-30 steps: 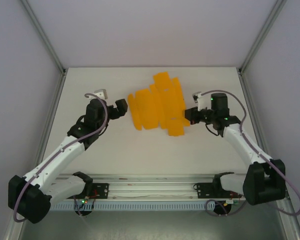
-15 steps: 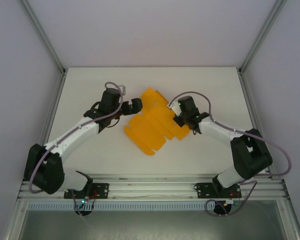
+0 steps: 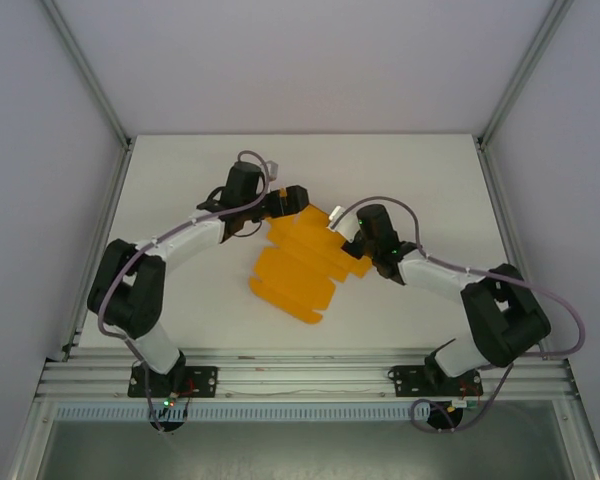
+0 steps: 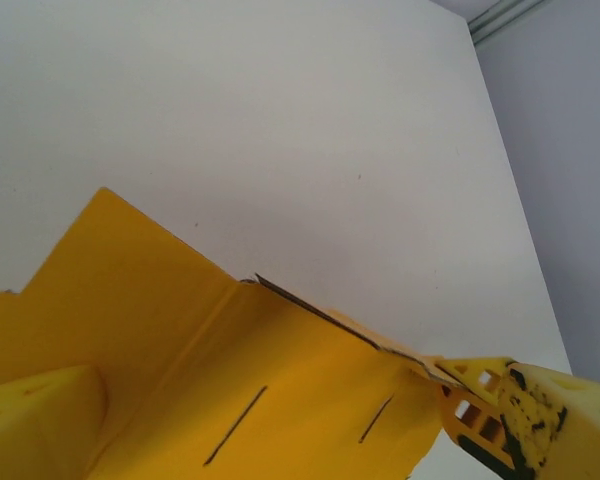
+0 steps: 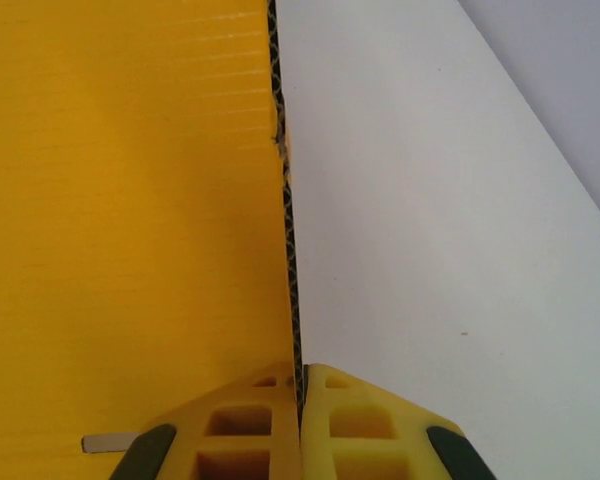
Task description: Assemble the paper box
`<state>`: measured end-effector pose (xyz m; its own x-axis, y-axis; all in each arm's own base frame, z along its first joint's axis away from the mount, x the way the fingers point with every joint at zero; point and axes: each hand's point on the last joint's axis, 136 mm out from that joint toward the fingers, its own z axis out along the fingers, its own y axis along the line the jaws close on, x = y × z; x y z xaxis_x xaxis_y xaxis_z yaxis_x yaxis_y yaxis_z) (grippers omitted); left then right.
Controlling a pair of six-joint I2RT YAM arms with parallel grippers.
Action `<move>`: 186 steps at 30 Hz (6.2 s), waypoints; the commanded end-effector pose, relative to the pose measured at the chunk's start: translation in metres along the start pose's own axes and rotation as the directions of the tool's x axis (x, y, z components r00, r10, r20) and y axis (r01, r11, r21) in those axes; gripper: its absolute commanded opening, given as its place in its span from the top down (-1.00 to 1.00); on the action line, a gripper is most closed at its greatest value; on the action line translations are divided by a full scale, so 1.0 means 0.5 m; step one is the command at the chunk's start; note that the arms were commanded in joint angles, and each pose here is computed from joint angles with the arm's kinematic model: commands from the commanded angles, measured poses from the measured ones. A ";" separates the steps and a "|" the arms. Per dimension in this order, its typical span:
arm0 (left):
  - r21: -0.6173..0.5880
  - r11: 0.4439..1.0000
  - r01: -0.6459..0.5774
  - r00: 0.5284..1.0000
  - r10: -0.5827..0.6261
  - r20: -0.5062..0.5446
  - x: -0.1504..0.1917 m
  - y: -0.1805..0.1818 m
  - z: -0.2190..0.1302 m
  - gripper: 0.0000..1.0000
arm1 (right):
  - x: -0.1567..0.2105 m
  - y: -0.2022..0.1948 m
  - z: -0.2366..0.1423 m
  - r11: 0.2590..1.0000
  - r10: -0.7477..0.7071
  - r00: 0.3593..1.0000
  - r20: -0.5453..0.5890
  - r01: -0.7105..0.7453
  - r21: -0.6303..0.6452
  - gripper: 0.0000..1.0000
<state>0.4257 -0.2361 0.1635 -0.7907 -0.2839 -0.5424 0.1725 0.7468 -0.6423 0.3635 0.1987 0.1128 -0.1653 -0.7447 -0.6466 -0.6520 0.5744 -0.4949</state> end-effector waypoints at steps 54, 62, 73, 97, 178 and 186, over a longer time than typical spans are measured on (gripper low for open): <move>-0.494 0.839 -0.228 0.960 0.277 0.029 0.034 0.084 -0.125 -1.00 | -0.069 -0.035 -0.031 0.997 0.036 0.994 0.107 -0.043 0.058 1.00; -0.609 0.793 -0.017 0.989 0.104 0.107 0.093 0.257 -0.245 -1.00 | -0.069 -0.027 -0.026 0.999 0.024 0.994 0.102 -0.028 0.039 1.00; -0.657 0.753 -0.027 0.982 0.142 0.123 0.091 0.300 -0.236 -1.00 | -0.074 -0.025 -0.023 0.999 0.031 0.995 0.099 -0.033 0.019 1.00; -0.352 0.885 -0.304 0.941 0.337 0.034 0.055 0.159 -0.098 -1.00 | -0.114 0.002 -0.033 0.996 0.050 0.982 0.181 -0.035 -0.085 1.00; -0.300 0.911 -0.283 0.947 0.315 0.063 0.082 0.193 -0.111 -0.94 | -0.163 -0.009 0.023 0.784 -0.594 0.801 0.078 0.554 0.280 1.00; -0.255 0.890 -0.378 0.916 0.399 0.035 0.114 0.164 -0.076 -0.91 | -0.171 -0.012 0.023 0.793 -0.575 0.815 0.075 0.532 0.298 1.00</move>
<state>0.3716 -0.1570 0.0996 -0.6744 -0.0276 -0.7378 0.2410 0.9363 -0.2553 0.3843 0.2567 0.1434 0.3043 -0.9223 -0.2383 -0.4319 0.0894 -0.8975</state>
